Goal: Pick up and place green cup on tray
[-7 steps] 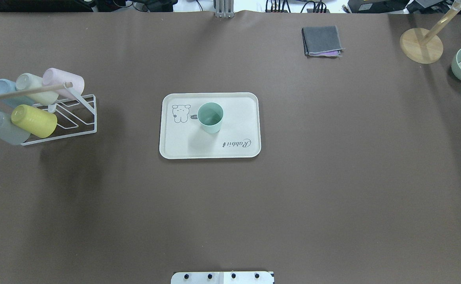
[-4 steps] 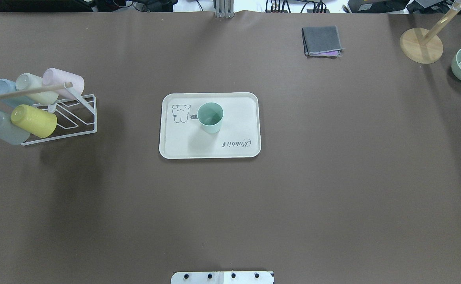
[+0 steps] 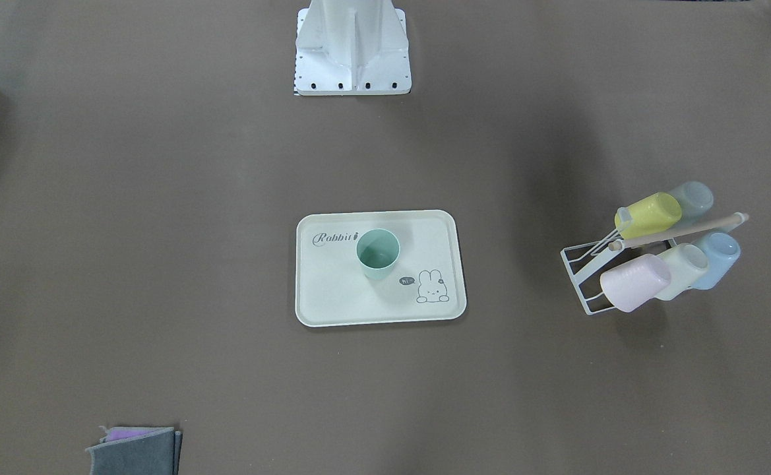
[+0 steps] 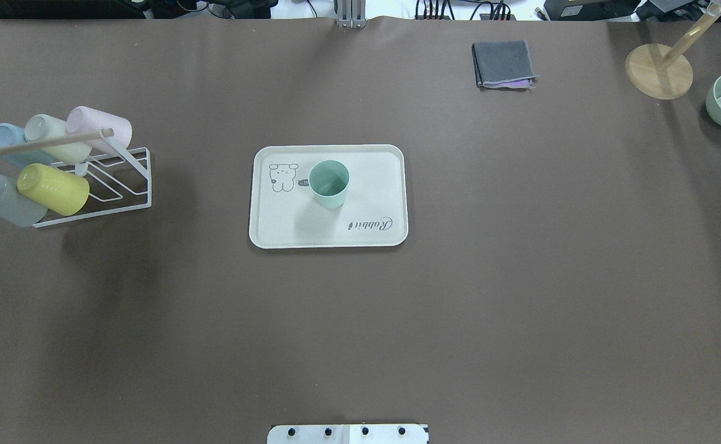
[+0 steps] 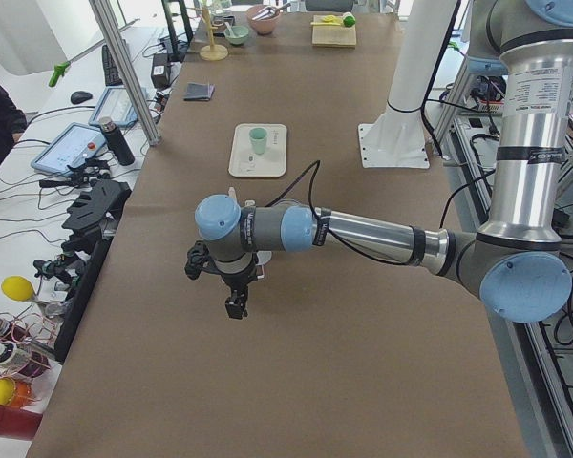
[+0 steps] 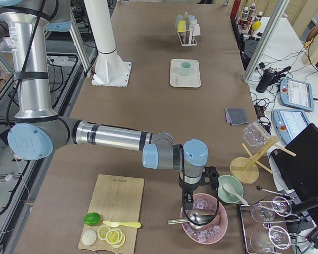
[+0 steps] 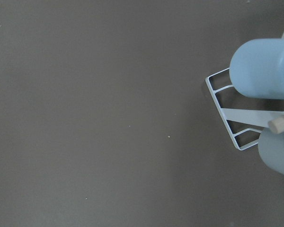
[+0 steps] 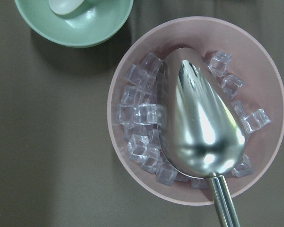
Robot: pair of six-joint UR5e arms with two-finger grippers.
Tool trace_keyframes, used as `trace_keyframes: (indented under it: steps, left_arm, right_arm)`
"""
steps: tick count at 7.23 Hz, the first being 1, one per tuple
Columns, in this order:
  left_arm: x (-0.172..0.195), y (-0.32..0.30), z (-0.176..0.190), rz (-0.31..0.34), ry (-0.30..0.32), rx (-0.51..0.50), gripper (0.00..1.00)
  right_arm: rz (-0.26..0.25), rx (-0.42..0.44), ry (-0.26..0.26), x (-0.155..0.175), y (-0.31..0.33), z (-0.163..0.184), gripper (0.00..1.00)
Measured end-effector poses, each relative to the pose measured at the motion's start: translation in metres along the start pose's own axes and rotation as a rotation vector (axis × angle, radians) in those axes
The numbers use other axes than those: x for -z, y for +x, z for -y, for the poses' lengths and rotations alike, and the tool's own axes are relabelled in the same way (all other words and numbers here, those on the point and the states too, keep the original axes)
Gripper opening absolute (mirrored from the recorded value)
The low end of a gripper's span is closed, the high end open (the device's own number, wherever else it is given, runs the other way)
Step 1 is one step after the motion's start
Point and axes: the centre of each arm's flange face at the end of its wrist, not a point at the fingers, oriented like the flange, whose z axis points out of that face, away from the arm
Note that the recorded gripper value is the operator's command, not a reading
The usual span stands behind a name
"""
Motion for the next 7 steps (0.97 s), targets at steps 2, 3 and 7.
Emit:
trace_keyframes:
  steps: [2,3,7]
  left_arm:
    - [-0.005,-0.020,-0.006,0.068,-0.027,0.022,0.99]
    - [-0.010,-0.026,-0.010,0.079,-0.039,0.030,0.99]
    - [-0.029,-0.044,-0.014,0.078,-0.078,0.060,0.99]
  right_arm:
    - [0.000,-0.001,-0.001,0.000,0.000,0.000,1.00]
    - [0.000,-0.001,-0.001,-0.001,0.000,0.000,1.00]
    - [0.000,-0.002,-0.003,-0.001,0.001,0.000,1.00]
